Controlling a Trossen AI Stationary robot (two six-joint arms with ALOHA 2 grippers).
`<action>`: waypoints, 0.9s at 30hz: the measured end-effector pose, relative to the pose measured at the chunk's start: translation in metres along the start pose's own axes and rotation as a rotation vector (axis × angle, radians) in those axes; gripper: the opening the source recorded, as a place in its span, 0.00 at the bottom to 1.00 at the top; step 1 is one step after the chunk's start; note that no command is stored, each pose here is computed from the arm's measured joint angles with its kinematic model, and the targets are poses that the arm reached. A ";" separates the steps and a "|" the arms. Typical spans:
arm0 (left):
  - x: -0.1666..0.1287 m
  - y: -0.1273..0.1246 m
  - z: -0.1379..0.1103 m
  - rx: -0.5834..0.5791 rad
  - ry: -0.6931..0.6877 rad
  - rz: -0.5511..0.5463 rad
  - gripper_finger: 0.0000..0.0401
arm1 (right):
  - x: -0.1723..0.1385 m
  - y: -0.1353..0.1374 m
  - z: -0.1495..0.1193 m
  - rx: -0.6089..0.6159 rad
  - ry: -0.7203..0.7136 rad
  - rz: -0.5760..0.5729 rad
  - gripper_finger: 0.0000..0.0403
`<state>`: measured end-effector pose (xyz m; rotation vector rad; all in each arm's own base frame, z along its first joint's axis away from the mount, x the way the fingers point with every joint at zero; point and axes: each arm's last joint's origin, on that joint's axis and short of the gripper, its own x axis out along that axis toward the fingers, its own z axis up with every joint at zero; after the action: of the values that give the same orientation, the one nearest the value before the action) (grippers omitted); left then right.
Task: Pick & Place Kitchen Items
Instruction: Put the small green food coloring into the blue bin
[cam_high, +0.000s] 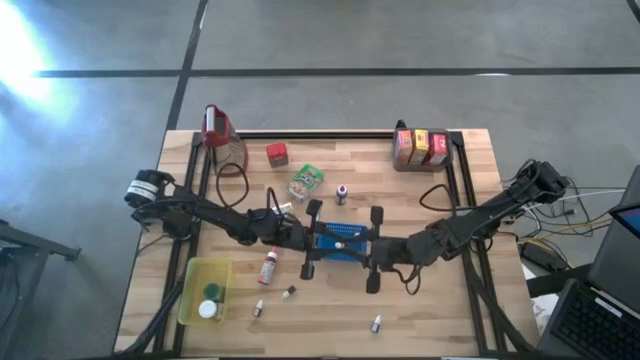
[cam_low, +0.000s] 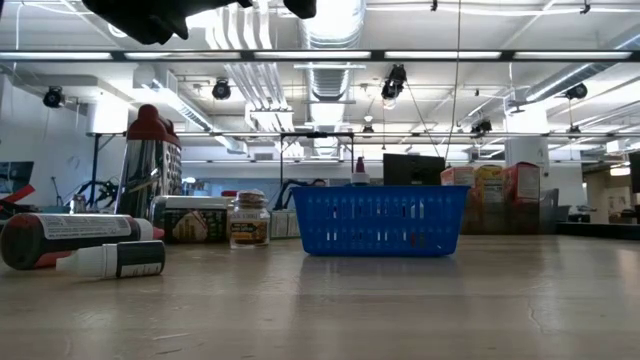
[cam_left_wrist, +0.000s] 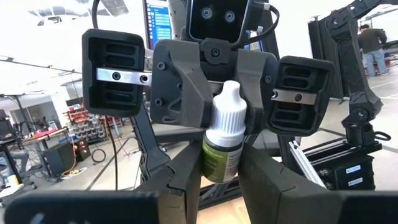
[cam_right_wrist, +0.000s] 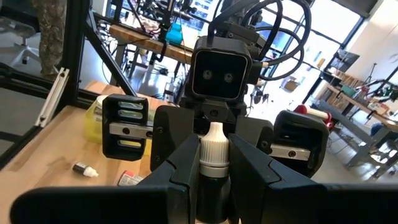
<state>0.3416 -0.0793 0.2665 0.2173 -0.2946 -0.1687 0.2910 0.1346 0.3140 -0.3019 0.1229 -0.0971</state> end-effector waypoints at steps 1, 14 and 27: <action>0.000 0.000 0.000 -0.001 0.001 -0.001 0.25 | 0.000 0.000 0.000 0.013 0.000 0.000 0.16; -0.001 -0.002 -0.007 -0.023 0.086 -0.019 0.25 | -0.003 -0.006 0.016 0.063 0.022 -0.001 0.41; -0.011 0.003 -0.007 -0.235 0.666 0.029 0.25 | -0.014 -0.014 0.008 0.247 0.407 0.004 0.54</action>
<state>0.3337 -0.0728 0.2575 0.0278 0.3834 -0.0936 0.2775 0.1252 0.3272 -0.0317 0.5112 -0.1679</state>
